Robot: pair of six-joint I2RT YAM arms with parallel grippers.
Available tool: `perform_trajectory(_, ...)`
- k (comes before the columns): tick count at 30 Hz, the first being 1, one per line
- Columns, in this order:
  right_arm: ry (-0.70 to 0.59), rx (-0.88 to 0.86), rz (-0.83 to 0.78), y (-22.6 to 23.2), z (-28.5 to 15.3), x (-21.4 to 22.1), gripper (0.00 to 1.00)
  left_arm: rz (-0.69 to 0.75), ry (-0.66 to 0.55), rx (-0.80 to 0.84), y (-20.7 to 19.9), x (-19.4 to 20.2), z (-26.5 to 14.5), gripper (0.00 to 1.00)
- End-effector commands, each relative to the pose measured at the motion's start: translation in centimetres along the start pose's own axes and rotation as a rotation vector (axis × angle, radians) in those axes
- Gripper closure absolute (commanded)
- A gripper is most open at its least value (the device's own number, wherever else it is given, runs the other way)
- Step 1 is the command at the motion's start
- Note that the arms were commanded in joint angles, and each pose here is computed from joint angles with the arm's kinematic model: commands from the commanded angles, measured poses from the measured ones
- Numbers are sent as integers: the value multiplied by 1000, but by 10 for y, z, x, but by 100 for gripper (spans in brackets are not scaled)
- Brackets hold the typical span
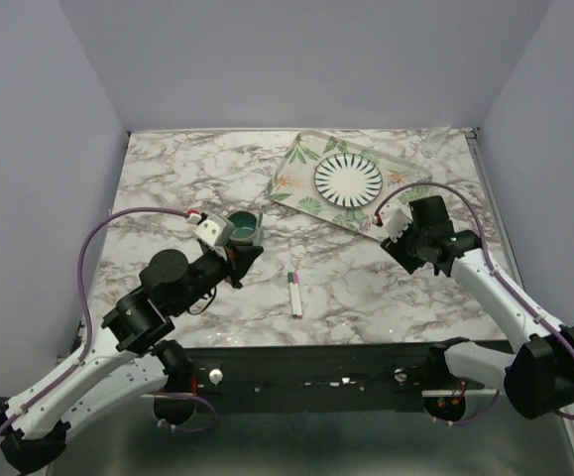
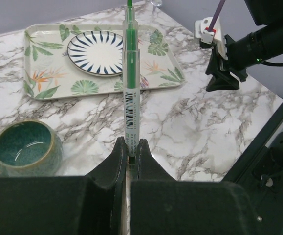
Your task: Insert the pens into the pen caps
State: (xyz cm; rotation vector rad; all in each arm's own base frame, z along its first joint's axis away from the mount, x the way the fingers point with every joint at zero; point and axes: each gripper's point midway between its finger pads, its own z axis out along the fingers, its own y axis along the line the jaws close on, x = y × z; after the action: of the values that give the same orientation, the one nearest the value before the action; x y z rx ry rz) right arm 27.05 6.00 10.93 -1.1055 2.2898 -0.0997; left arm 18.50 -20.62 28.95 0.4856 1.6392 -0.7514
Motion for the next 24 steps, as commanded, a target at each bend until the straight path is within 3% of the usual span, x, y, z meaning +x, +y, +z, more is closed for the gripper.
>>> perform_trajectory(1, 3, -35, -55, -5, -8, 2, 54, 30, -94, -93, 19, -15, -5, 100)
perform_trajectory(8, 35, -7, -33, -12, -4, 16, 55, 37, -83, -105, 21, -12, -2, 100)
perform_trajectory(19, 63, -179, -112, 13, 5, 23, 59, 31, -123, -86, 17, -21, -11, 100)
perform_trajectory(24, 52, -130, -159, 4, 20, 26, 58, 27, -126, -52, 11, -23, -11, 100)
